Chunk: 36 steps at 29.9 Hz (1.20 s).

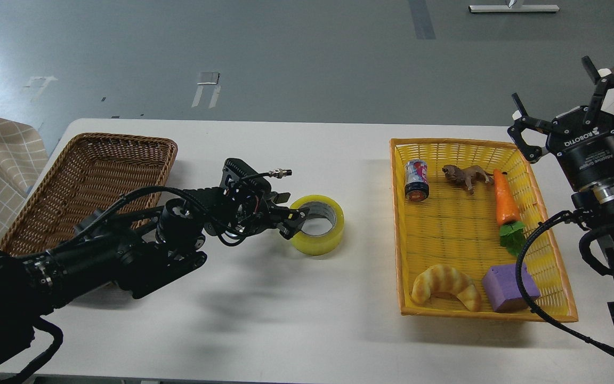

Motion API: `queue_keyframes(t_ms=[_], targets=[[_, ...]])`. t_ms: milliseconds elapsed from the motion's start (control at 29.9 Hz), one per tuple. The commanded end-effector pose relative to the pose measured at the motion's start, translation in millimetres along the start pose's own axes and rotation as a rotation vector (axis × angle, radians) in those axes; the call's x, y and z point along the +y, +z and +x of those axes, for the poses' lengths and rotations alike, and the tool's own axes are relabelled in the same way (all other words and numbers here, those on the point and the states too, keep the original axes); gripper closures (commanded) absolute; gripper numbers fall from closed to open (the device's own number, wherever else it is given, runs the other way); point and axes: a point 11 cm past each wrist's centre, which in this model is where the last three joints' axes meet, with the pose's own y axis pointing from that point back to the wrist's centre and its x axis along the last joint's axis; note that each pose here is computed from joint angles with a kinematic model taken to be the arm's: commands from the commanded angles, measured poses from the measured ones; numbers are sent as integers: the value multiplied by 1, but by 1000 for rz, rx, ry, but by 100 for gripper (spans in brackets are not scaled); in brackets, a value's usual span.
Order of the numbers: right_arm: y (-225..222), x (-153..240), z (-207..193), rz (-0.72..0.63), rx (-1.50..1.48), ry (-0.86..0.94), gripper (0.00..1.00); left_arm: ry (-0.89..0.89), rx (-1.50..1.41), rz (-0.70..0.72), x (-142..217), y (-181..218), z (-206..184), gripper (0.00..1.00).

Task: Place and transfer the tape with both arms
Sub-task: 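Grasp the tape roll with the left gripper and lift it, then carry the tape roll over the wicker basket and lower it in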

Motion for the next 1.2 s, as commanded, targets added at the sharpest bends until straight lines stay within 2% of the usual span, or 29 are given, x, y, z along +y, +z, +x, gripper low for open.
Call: queue_keyframes(t_ms=[0, 67, 100, 134, 167, 468, 535, 735, 1003, 1170], targets=[[0, 0, 0, 1, 0, 1, 0, -10, 18, -4, 0, 0, -1, 57], [0, 0, 0, 1, 0, 1, 0, -12, 20, -5, 0, 1, -2, 82], [0, 0, 0, 1, 0, 1, 0, -13, 22, -6, 0, 1, -3, 86], [0, 0, 0, 1, 0, 1, 0, -13, 23, -9, 0, 2, -3, 98], [0, 0, 0, 2, -1, 1, 0, -14, 23, -9, 0, 2, -3, 100], [-3, 1, 1, 9, 0, 2, 0, 8, -13, -35, 4, 3, 12, 100], [-3, 1, 1, 11, -1, 2, 0, 47, -49, -31, 11, -3, 37, 100], [-4, 1, 1, 14, -2, 2, 0, 109, -66, -20, 32, -19, 76, 100], [-3, 1, 1, 14, -4, 2, 0, 166, -60, 98, 84, -82, 114, 100], [-2, 0, 1, 14, -7, 3, 0, 170, -38, 171, 113, -116, 114, 100]])
